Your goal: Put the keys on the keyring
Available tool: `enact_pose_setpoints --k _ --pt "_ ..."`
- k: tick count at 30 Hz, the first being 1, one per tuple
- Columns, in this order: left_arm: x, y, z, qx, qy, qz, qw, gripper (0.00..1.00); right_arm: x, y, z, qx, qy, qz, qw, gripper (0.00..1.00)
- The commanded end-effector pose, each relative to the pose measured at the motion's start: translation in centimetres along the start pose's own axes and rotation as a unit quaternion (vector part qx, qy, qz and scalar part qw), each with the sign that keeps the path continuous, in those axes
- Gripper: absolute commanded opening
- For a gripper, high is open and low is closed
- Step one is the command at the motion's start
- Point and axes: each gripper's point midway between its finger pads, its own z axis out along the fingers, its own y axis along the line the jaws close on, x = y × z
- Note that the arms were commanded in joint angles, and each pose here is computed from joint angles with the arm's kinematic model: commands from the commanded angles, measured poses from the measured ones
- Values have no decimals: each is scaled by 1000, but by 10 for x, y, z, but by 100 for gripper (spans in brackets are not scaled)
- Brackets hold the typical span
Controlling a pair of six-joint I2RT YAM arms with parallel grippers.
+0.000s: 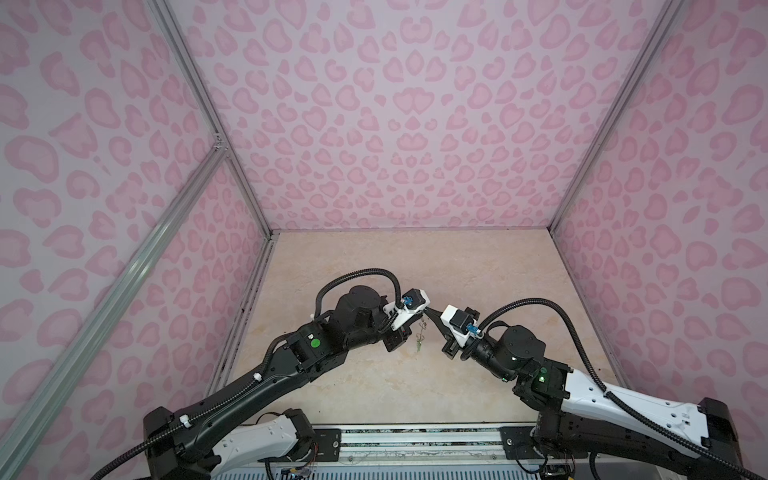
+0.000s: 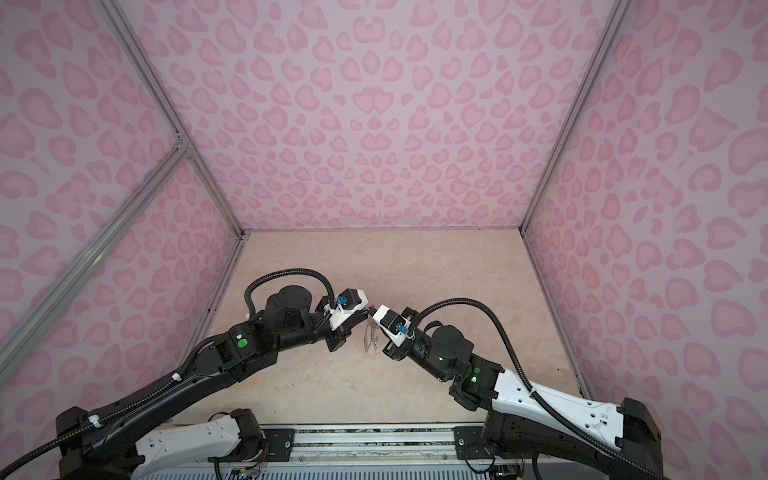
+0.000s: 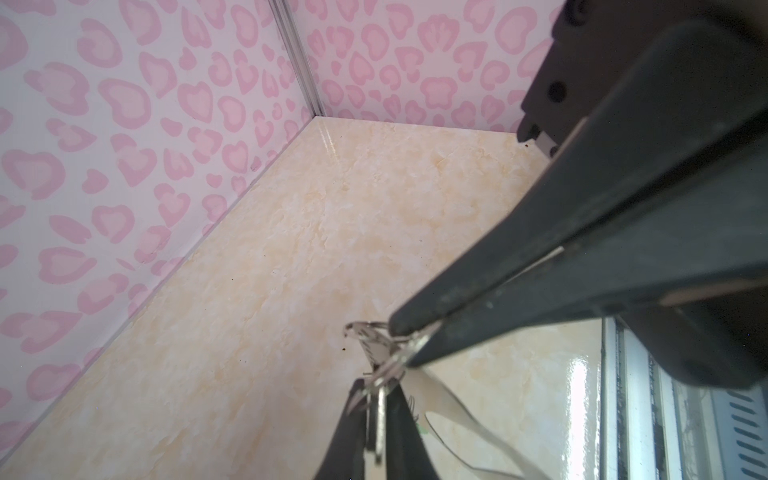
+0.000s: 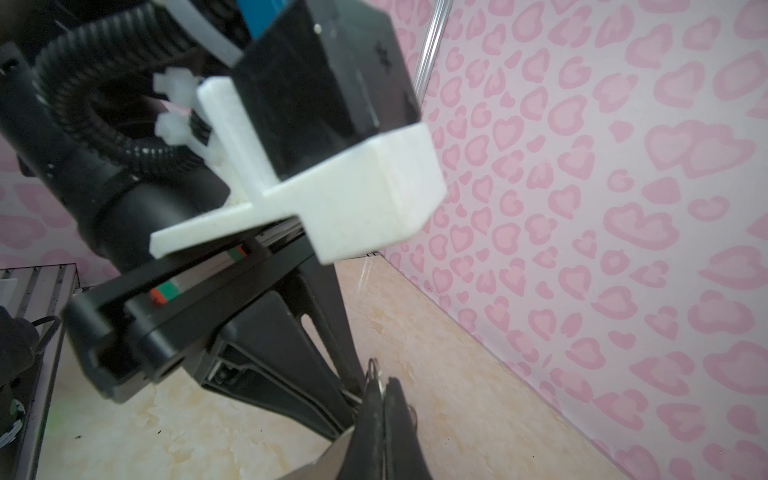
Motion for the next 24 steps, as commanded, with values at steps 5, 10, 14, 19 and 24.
enact_pose_setpoints --k 5,10,14,19,24 --pt "-7 -13 -2 38 -18 23 999 3 -15 -4 -1 8 -35 13 999 0" --pt "-10 -21 -1 64 -20 30 997 3 -15 -2 0 -1 -36 14 999 0" --pt "-11 -28 -1 85 -22 38 995 3 -13 -1 0 -6 -37 15 999 0" --pt "-11 -29 -1 88 -21 45 995 3 -9 2 -1 -22 -35 21 999 0" --pt "-9 -15 -7 43 -17 46 998 28 -5 1 -7 -33 -35 28 998 0"
